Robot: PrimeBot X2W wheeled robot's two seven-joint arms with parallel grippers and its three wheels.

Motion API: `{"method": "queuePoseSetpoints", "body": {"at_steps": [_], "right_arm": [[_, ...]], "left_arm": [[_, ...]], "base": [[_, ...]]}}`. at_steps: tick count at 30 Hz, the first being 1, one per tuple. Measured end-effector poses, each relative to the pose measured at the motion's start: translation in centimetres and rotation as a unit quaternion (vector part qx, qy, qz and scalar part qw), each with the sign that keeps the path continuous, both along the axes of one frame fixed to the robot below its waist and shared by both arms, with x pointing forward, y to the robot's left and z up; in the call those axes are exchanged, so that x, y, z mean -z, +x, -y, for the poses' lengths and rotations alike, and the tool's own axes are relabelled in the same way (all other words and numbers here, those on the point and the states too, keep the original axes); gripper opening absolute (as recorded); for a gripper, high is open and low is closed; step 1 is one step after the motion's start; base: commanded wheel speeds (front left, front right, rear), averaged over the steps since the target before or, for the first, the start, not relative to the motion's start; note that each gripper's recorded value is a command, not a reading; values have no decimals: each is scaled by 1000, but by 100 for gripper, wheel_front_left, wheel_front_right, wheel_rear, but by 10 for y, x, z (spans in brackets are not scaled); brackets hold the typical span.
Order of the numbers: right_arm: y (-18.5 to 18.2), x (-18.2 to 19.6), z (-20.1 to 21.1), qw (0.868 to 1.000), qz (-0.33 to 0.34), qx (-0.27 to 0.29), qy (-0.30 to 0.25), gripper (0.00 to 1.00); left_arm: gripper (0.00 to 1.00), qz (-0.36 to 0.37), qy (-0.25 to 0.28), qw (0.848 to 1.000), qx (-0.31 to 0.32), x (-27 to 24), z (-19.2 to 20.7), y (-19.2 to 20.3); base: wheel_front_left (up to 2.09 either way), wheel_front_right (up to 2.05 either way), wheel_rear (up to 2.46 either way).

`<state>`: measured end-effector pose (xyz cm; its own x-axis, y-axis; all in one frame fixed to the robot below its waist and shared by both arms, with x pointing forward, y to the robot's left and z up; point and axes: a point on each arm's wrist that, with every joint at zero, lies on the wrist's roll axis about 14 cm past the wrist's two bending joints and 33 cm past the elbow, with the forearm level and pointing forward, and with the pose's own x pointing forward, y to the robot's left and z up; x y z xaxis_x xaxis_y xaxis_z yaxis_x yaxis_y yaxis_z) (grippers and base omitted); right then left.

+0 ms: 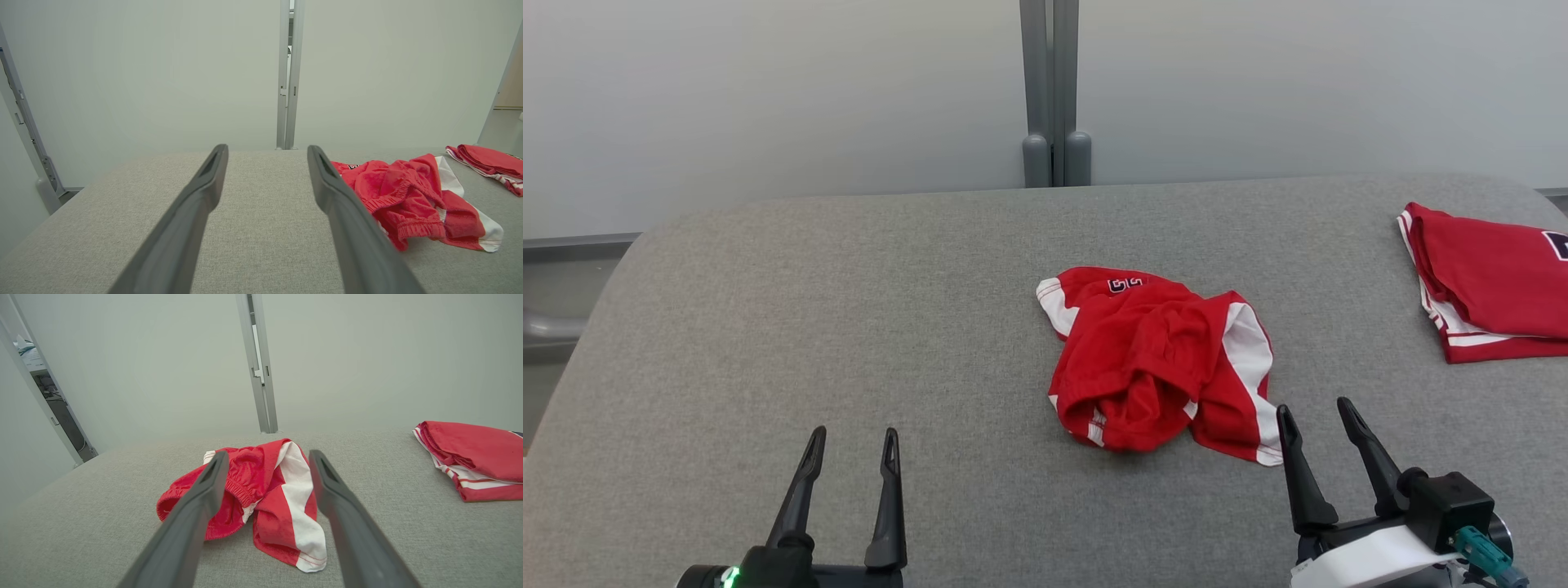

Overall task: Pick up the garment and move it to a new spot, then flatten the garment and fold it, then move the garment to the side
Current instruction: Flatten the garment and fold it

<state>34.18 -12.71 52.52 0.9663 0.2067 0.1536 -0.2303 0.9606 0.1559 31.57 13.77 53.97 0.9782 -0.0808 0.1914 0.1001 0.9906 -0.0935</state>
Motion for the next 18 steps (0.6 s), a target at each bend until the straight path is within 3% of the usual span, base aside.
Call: {"method": "queuePoseSetpoints", "body": {"at_steps": [14,18], "right_arm": [[0,1,1,1000,-2,1,1,100],[2,4,9,1000,-6,15,-3,100]], "left_arm": [[100,-3,1,1000,3,2,2,1],[100,-11,-5,999,44,7,21,3]], "base": [[0,0,0],[0,0,0]]}}
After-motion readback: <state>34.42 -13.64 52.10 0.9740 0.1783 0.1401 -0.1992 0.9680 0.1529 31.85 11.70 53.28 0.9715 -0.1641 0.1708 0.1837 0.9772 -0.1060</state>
